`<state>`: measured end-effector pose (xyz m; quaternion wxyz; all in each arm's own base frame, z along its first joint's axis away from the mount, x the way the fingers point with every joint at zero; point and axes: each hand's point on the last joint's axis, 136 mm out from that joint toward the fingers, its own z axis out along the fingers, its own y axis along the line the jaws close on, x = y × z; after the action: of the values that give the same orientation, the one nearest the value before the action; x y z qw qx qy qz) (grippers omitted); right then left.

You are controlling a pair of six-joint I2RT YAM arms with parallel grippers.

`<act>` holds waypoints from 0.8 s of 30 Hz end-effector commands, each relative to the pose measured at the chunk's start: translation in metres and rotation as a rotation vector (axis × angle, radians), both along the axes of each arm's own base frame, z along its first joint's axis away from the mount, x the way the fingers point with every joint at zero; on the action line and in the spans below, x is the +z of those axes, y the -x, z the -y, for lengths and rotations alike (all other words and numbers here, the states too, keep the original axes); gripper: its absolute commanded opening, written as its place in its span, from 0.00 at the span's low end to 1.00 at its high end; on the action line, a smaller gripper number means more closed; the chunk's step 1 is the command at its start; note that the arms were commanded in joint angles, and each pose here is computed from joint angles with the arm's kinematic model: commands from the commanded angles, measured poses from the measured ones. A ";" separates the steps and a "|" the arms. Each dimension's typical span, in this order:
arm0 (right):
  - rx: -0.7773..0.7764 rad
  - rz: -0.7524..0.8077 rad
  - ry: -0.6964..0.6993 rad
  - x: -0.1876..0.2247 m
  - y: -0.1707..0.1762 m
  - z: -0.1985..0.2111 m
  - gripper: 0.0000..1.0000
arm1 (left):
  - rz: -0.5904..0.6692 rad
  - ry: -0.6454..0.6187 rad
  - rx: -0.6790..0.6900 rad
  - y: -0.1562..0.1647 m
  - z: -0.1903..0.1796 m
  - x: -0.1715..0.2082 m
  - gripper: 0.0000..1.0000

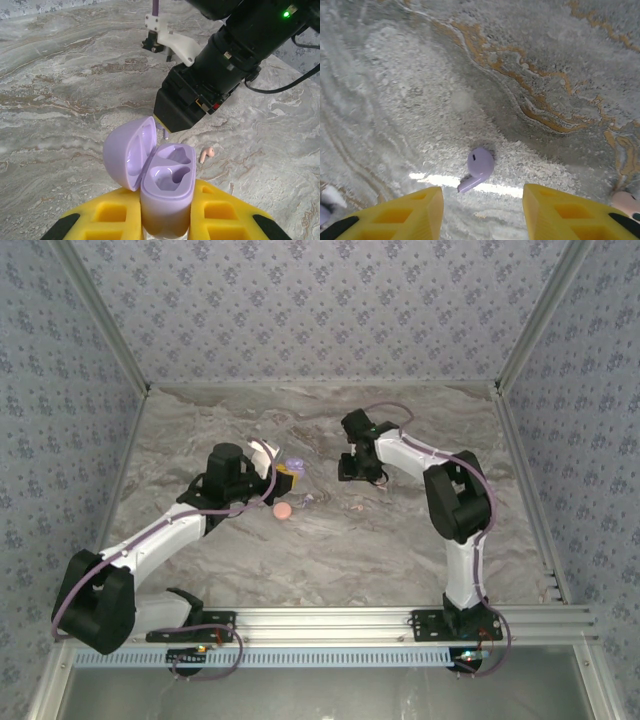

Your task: Insert the wireless bluetooth earbuds into the charging case

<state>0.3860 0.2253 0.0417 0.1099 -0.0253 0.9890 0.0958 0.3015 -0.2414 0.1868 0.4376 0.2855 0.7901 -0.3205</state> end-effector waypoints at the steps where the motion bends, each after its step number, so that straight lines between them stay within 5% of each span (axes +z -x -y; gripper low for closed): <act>1: -0.064 -0.038 -0.010 -0.004 -0.002 -0.003 0.46 | 0.049 0.014 -0.004 0.000 0.001 0.015 0.18; 24: 0.058 -0.084 0.053 -0.022 -0.008 -0.014 0.30 | 0.052 0.010 -0.003 -0.001 0.001 0.015 0.18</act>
<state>0.4003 0.2370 0.0241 0.0824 -0.0212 0.9926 0.0869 0.3015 -0.2414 0.1868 0.4380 0.2866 0.7897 -0.3199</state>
